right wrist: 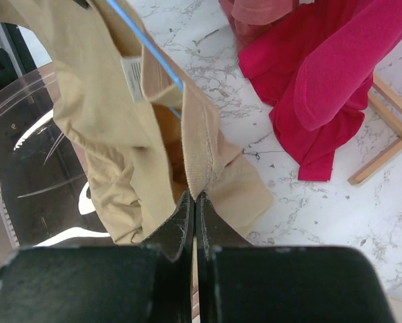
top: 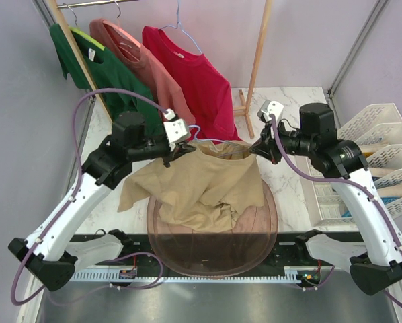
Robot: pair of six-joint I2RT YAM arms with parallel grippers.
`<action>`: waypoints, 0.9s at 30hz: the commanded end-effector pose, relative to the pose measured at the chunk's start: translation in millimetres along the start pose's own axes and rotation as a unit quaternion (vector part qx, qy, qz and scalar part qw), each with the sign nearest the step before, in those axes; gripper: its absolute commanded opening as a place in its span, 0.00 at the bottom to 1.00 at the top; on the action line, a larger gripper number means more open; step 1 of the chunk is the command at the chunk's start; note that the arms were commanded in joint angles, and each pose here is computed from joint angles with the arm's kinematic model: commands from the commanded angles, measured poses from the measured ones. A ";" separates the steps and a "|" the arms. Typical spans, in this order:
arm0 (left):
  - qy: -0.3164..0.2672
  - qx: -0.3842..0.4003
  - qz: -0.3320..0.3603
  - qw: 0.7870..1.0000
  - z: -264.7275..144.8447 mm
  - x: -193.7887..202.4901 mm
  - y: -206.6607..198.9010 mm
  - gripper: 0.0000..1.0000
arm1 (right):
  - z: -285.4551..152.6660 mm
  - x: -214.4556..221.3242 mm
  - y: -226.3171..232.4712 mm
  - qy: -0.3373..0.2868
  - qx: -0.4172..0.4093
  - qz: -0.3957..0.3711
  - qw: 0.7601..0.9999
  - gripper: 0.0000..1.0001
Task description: Place the t-shirt on the hanger
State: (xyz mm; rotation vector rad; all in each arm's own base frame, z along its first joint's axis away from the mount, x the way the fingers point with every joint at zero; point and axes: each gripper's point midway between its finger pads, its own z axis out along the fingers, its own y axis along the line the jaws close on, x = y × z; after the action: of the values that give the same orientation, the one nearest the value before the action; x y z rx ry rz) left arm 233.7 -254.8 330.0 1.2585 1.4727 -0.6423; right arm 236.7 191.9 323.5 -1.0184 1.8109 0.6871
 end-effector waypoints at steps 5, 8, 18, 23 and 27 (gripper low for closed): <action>-0.079 0.027 0.004 0.996 -9.9 -42.6 -15.3 0.02 | -6.0 -45.1 11.7 -0.047 -0.012 -0.053 0.997 0.00; -0.085 0.028 0.012 0.996 -4.5 -54.8 -14.6 0.02 | -2.3 -60.1 23.6 -0.065 -0.027 -0.064 0.995 0.00; -0.096 0.057 0.043 0.993 7.9 -67.9 -35.6 0.02 | 9.9 -70.9 65.0 -0.072 -0.073 -0.098 0.990 0.00; -0.100 0.063 0.056 0.991 -0.6 -63.0 -43.6 0.02 | 8.5 -65.2 54.3 -0.063 -0.043 -0.120 0.990 0.03; -0.087 0.063 0.049 0.993 -2.7 -55.8 -45.2 0.02 | 4.5 -64.8 45.9 -0.060 -0.017 -0.130 0.990 0.00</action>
State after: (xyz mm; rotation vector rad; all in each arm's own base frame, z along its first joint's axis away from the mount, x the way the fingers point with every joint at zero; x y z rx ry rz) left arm 192.8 -289.0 349.9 1.3294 1.3445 -0.7835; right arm 205.0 251.3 361.2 -1.2215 1.6009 0.7151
